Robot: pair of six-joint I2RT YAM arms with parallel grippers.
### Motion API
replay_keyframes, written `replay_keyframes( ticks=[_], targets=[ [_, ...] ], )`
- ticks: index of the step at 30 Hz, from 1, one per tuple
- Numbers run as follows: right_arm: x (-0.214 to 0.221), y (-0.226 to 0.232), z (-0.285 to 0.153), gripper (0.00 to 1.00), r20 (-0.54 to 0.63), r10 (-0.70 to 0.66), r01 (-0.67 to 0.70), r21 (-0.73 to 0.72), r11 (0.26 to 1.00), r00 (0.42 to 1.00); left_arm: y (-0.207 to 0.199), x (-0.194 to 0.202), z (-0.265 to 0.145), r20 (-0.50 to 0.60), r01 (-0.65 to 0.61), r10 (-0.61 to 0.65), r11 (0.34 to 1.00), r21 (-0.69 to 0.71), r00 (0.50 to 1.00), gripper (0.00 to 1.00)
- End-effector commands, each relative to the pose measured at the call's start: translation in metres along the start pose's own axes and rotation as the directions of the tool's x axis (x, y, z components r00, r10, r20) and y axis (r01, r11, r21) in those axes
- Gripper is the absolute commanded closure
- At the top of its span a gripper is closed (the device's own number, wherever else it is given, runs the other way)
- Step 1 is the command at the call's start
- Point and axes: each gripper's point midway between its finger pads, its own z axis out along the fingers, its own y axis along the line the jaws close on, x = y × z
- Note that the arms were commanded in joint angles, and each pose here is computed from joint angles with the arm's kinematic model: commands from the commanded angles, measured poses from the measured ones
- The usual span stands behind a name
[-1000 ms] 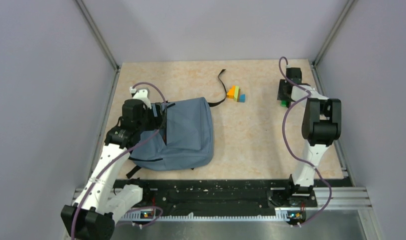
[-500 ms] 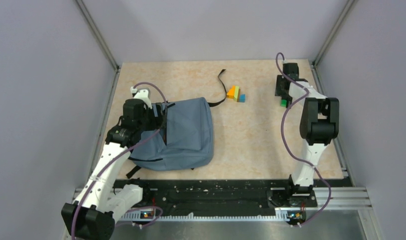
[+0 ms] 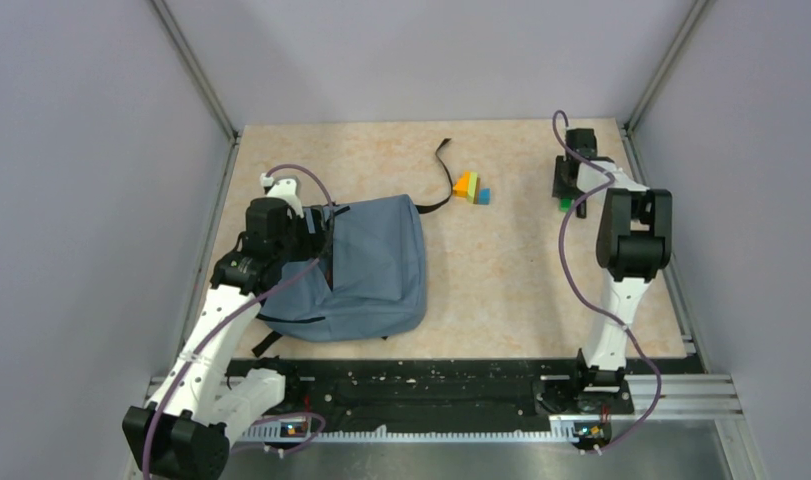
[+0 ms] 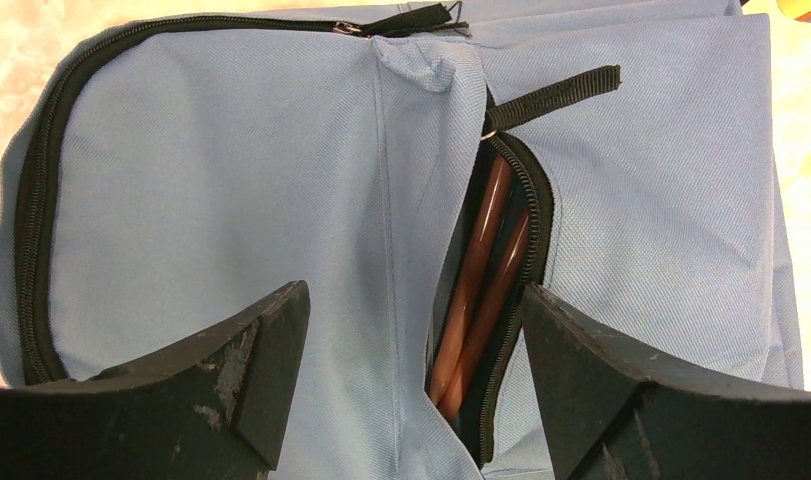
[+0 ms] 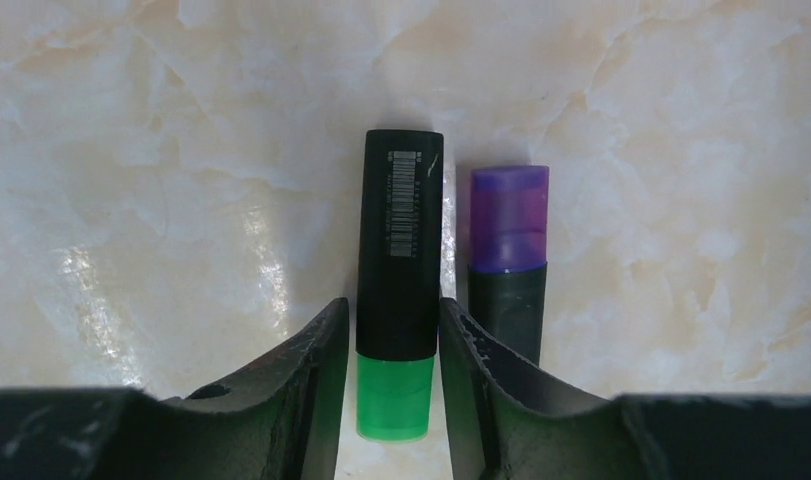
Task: Pack the student bag
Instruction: Pick up the stationery from the center of the board.
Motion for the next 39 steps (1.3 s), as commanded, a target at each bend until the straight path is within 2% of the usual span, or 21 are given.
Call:
replay_keyframes(
  ticks=[1,9,11,14,19,26,30,33,35,39],
  targets=[
    [-0.004,0.003,0.004,0.66,-0.012,0.002,-0.002,-0.016,1.000,1.000,0.002,-0.018,-0.004,0.076,-0.003,0.004,1.000,-0.008,0.997,0.18],
    [-0.001,0.020,-0.003,0.77,-0.030,0.006,-0.010,-0.119,0.993,1.000,-0.002,-0.018,-0.006,0.078,0.001,-0.002,1.000,0.016,0.997,0.18],
    [0.001,0.022,-0.007,0.84,-0.032,0.003,-0.008,-0.136,0.991,0.999,-0.004,-0.018,-0.009,0.087,0.003,-0.005,1.000,0.027,0.996,0.19],
    [0.000,0.025,-0.020,1.00,-0.014,0.014,-0.016,-0.154,0.988,1.000,-0.006,-0.022,-0.013,0.105,0.008,-0.012,0.999,0.043,0.994,0.23],
    [0.000,0.031,-0.061,1.00,0.062,0.046,-0.035,-0.175,0.984,0.997,-0.014,-0.021,-0.012,0.092,0.015,-0.024,0.995,0.101,0.995,0.26],
    [0.031,0.086,-0.139,1.00,0.177,0.060,-0.001,-0.314,0.949,0.982,-0.007,-0.018,-0.005,0.041,0.064,-0.069,0.992,0.108,0.997,0.39],
    [0.041,0.118,-0.188,1.00,0.250,0.046,0.057,-0.389,0.920,0.967,-0.005,-0.025,-0.013,0.084,0.062,-0.070,0.993,0.102,0.994,0.40],
    [0.046,0.148,-0.231,1.00,0.314,0.060,0.102,-0.474,0.875,0.947,-0.001,-0.033,-0.022,0.149,0.062,-0.075,0.994,0.089,0.986,0.34],
    [0.049,0.171,-0.265,1.00,0.358,0.097,0.127,-0.553,0.824,0.929,0.001,-0.033,-0.024,0.160,0.067,-0.079,0.994,0.082,0.984,0.33],
    [0.064,0.228,-0.330,1.00,0.410,0.156,0.196,-0.693,0.694,0.899,-0.002,-0.022,-0.019,0.091,0.088,-0.097,0.991,0.098,0.991,0.40]
  ],
)
